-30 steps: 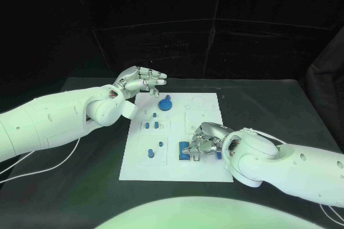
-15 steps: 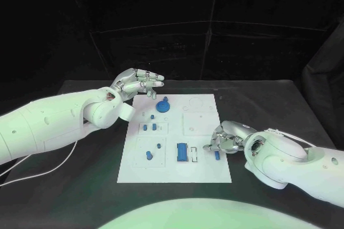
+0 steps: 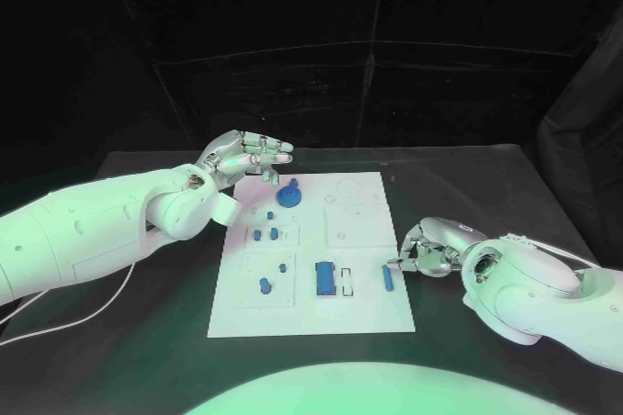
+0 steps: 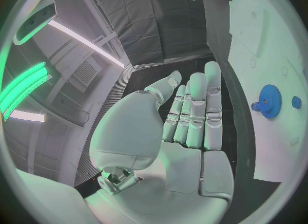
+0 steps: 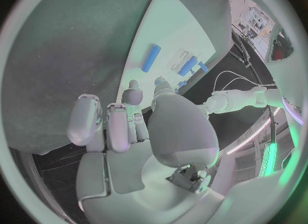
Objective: Assemble the parts on the task board
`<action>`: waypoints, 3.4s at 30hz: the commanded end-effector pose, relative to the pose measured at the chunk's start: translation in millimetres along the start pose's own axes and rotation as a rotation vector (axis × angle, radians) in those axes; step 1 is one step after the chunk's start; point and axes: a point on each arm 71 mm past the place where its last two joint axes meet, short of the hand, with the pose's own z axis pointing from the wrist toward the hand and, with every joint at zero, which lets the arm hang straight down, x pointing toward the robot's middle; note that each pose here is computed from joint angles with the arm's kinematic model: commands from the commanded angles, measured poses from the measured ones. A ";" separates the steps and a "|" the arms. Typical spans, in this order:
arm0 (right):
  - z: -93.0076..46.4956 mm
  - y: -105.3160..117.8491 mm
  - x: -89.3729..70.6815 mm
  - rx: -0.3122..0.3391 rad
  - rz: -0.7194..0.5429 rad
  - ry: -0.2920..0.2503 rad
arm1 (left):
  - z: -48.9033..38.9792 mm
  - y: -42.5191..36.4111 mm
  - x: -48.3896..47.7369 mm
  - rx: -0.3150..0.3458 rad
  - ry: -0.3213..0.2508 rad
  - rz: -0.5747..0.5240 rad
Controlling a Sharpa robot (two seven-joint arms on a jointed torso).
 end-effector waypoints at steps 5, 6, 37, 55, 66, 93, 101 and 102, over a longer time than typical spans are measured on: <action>7.2 4.4 7.4 0.005 -0.086 0.066 | -0.2 -1.0 0.8 0.007 0.010 -0.008; 8.9 5.9 8.6 0.004 -0.092 0.071 | -0.2 -0.9 0.8 0.007 0.010 -0.008; 21.2 27.2 24.6 -0.030 -0.326 0.175 | -0.9 -0.1 -1.0 0.001 0.008 -0.007; 12.4 36.8 18.8 -0.070 0.003 0.095 | -1.4 0.0 -1.0 -0.001 0.015 -0.010; 7.5 42.5 24.4 -0.056 0.198 0.181 | -1.3 0.0 0.3 -0.002 0.025 -0.015; 19.5 62.9 36.9 -0.015 0.250 0.247 | -0.8 0.0 2.9 -0.007 0.039 -0.020; 23.6 70.3 38.9 -0.027 0.227 0.242 | -0.5 0.0 3.4 -0.007 0.040 -0.020; 23.9 70.9 39.0 -0.029 0.225 0.241 | -0.5 0.0 3.4 -0.007 0.040 -0.020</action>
